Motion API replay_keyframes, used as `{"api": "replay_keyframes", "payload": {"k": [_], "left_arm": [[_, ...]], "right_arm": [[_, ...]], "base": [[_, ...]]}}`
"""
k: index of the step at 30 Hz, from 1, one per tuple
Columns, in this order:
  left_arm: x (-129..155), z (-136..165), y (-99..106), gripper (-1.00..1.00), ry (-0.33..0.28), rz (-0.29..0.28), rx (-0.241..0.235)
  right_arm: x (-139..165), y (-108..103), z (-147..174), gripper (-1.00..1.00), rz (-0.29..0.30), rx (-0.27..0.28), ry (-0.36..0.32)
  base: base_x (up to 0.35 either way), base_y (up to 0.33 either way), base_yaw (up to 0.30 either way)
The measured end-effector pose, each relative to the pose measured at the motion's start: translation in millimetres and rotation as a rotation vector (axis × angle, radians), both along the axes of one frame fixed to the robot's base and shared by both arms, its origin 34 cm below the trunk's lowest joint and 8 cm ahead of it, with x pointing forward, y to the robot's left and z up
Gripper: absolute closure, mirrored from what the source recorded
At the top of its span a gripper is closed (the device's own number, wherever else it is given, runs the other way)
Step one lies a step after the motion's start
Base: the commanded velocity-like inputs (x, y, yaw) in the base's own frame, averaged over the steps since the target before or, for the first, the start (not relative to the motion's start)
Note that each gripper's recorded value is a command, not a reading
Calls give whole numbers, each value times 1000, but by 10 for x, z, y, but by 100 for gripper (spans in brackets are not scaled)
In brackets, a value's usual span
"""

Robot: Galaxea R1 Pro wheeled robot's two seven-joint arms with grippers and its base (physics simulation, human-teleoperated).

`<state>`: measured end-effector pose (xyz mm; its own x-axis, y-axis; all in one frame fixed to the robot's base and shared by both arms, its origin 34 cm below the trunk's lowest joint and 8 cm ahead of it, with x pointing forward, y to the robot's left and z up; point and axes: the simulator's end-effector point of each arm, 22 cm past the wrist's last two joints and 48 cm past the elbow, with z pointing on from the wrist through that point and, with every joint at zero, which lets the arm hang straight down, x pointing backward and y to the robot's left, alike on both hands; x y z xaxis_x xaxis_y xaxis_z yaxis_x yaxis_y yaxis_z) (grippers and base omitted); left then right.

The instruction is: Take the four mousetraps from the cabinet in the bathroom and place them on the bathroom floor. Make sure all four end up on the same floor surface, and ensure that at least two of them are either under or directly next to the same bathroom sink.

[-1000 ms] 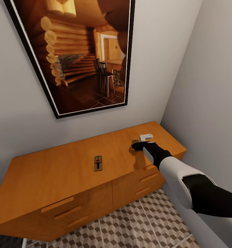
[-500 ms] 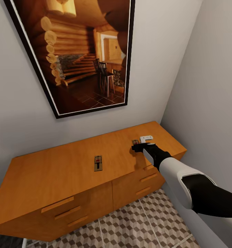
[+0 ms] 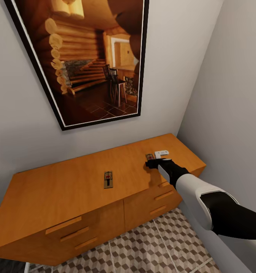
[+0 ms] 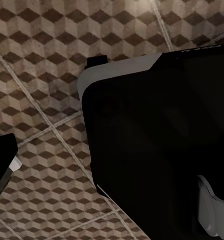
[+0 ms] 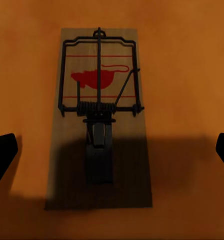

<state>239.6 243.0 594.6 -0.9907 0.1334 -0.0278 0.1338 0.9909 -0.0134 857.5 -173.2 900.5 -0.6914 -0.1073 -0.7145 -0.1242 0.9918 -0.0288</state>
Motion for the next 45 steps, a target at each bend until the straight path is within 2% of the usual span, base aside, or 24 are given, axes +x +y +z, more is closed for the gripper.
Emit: {"api": "replay_keyframes", "payload": {"k": [43,44,45], "left_arm": [[-10,1,0,-100,1,0,0],[-10,1,0,-100,1,0,0],[-10,1,0,-100,1,0,0]], "right_arm": [[-30,0,-53,-100,-3,6,-14],[-30,0,-53,100,-3,6,-14],[-32,4,-56,100,-4,10,-13]], "base": [[0,0,0],[0,0,0],[0,0,0]]}}
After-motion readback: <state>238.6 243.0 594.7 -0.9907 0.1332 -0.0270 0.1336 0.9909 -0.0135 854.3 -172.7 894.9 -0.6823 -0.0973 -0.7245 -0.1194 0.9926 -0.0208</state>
